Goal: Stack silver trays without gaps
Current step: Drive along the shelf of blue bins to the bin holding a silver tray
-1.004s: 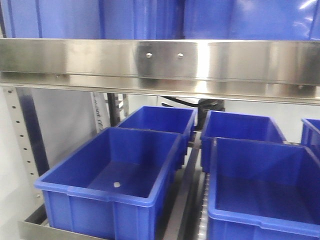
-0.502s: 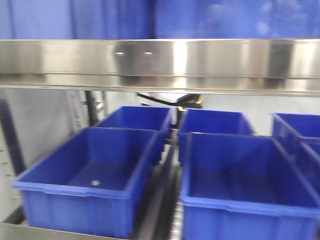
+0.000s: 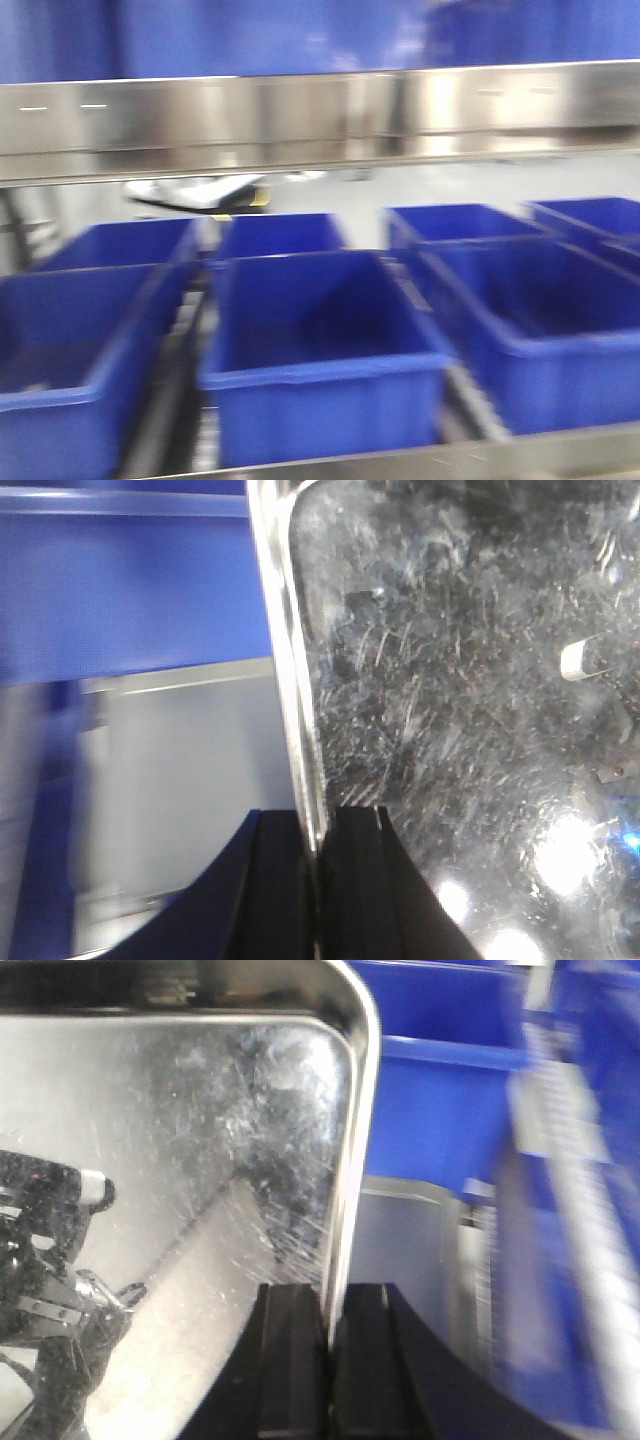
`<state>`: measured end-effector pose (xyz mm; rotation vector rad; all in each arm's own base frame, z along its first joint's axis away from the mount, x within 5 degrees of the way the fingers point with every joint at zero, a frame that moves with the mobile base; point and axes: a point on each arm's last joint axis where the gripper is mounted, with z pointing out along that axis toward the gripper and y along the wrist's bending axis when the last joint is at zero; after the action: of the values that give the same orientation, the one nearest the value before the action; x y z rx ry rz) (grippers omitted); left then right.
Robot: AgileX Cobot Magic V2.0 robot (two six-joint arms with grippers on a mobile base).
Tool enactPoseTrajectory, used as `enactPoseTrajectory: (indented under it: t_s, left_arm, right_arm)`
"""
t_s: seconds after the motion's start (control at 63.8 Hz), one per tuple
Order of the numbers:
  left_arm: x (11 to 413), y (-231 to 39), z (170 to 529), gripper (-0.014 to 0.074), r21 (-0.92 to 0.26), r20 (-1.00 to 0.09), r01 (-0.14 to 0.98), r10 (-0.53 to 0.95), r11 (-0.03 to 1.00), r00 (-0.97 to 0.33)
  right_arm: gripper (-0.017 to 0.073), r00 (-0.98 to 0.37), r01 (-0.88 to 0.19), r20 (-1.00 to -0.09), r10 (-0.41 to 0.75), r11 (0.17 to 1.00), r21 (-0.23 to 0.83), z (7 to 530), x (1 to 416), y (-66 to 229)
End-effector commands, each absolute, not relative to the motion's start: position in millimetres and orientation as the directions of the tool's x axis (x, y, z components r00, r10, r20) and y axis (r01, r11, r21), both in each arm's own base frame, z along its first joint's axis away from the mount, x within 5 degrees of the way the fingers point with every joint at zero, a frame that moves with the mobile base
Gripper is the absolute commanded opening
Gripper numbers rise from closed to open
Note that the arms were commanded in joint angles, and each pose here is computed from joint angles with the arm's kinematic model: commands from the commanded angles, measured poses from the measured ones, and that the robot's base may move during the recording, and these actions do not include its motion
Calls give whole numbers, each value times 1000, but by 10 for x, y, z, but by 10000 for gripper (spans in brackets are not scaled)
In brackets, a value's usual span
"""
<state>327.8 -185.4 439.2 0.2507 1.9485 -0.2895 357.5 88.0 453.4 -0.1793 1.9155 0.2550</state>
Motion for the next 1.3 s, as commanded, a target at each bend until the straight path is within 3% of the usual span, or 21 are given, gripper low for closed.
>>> enactPoseTrajectory:
  t_s: [0.0, 1.286]
  left_arm:
    - [3250, -1848, 4480, -16, -68, -942, 325, 47, 943, -333]
    - [3250, -1848, 4480, -16, -68, -942, 325, 47, 943, -333]
  right_arm:
    - [-87, -272, -250, -962, -14, 966, 57, 4664, 3530, 858]
    - [-87, -272, -250, -962, -14, 966, 57, 4664, 3530, 858]
